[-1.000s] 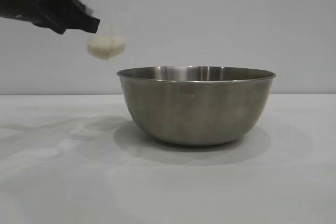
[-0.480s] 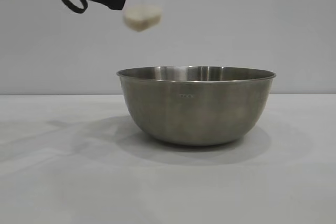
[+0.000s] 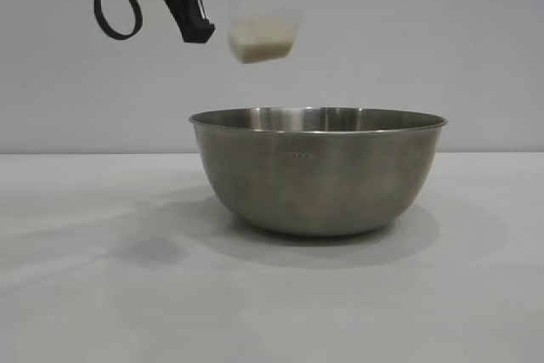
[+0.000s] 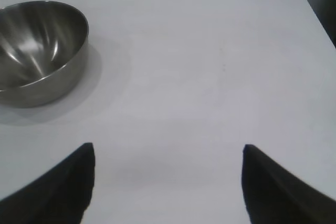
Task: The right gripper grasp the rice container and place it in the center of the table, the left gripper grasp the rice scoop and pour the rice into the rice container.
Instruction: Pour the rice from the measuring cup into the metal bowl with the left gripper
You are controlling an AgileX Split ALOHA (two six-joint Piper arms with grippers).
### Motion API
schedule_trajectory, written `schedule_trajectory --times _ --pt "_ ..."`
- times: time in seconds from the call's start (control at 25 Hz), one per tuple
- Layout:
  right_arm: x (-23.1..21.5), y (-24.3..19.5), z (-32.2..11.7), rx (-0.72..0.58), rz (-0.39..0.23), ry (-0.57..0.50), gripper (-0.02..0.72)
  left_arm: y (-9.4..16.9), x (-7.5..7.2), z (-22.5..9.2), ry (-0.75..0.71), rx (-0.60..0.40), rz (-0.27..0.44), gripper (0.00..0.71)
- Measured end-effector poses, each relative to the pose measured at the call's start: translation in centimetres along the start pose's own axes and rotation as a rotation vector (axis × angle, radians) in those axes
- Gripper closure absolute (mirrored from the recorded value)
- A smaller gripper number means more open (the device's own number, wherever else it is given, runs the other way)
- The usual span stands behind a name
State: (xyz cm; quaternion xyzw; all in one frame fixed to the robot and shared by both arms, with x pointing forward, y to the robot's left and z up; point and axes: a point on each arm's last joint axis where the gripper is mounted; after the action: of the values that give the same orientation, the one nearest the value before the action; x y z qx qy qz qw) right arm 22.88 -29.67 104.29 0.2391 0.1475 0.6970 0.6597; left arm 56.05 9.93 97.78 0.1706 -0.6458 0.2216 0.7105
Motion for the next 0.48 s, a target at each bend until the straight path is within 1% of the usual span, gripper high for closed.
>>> schedule_trajectory --times 0.48 --pt "0.0 0.0 0.0 0.0 0.0 0.0 0.171 -0.18 -0.2 0.34 -0.281 -0.01 -0.017 0.71"
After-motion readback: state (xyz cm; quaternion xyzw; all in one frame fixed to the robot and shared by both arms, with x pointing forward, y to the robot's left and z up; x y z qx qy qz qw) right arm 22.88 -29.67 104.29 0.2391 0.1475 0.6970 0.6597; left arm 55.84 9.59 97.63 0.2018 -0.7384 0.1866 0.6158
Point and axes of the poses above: a point on each arm's last joint axis where the gripper is mounted, y pointing back along that axis away from the gripper, x along the wrist's bending axis when the last joint is at zero, z = x × y, and after that the axes turned 7 degrees about -y, right-handed
